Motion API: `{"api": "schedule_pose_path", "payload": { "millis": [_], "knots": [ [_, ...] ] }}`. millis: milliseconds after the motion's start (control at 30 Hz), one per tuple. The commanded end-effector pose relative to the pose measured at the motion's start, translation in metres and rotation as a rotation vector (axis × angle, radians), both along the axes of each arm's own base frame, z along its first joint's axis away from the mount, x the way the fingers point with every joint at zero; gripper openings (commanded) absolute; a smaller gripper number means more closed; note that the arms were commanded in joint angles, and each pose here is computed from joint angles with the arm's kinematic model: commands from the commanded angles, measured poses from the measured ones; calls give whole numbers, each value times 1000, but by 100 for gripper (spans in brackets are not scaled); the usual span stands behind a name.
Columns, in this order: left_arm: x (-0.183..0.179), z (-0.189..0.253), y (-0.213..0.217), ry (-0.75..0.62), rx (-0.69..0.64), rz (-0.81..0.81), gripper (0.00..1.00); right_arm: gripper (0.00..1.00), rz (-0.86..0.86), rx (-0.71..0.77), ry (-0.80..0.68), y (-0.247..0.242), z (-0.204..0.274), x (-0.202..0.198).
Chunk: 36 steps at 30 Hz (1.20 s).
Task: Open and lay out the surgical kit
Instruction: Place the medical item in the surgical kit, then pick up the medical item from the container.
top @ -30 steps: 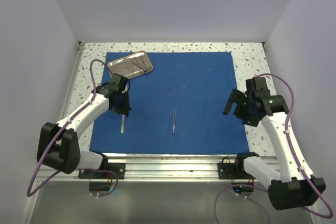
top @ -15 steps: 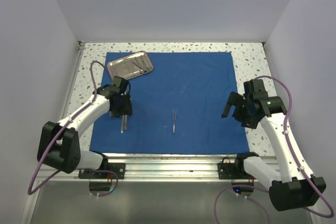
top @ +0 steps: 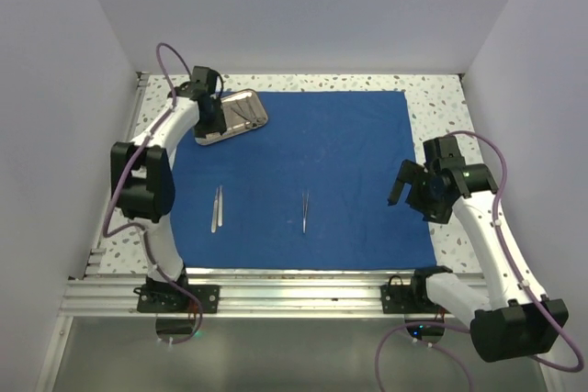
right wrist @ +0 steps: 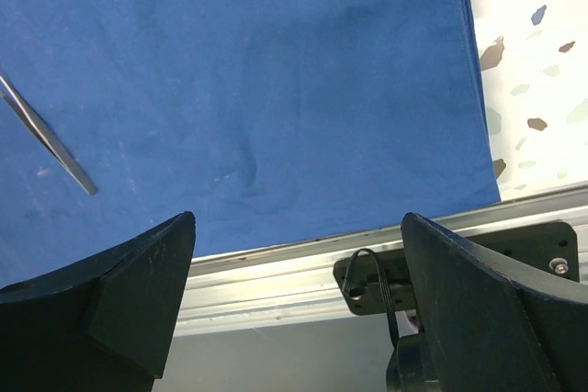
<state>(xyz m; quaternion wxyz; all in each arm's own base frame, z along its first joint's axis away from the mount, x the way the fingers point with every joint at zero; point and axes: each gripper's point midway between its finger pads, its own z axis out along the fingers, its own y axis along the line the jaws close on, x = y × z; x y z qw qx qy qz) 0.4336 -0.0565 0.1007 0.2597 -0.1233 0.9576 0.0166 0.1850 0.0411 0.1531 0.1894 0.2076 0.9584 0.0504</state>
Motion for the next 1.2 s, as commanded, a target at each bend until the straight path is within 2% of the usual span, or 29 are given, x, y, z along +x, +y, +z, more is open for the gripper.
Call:
{"api": "schedule_pose_path", "payload": {
  "millis": [0, 33, 100, 133, 433, 800, 833, 1000, 1167],
  "knots": [
    [46, -2, 18, -20, 46, -11, 50, 98, 0, -14, -33, -2, 8, 12],
    [61, 11, 21, -47, 56, -7, 50, 98, 1, -16, -29, -2, 8, 13],
    [74, -6, 28, -14, 66, -5, 49, 98, 3, -29, -24, -4, 8, 15],
    [85, 4, 29, -44, 63, -2, 49, 99, -1, -39, -20, -7, 7, 16],
    [121, -11, 56, -73, 31, 13, 50, 98, 8, -75, 7, -13, 1, 24],
    [119, -53, 59, -17, -33, 6, 50, 99, 1, -82, 33, -15, -7, 30],
    [115, -60, 71, -4, -35, 29, 50, 98, -1, -80, 33, -15, -7, 30],
    [108, -78, 75, 32, -46, 44, 50, 98, -5, -86, 40, -17, -8, 29],
    [104, -82, 82, 36, -48, 62, 49, 98, -13, -83, 45, -17, -9, 29]
  ]
}}
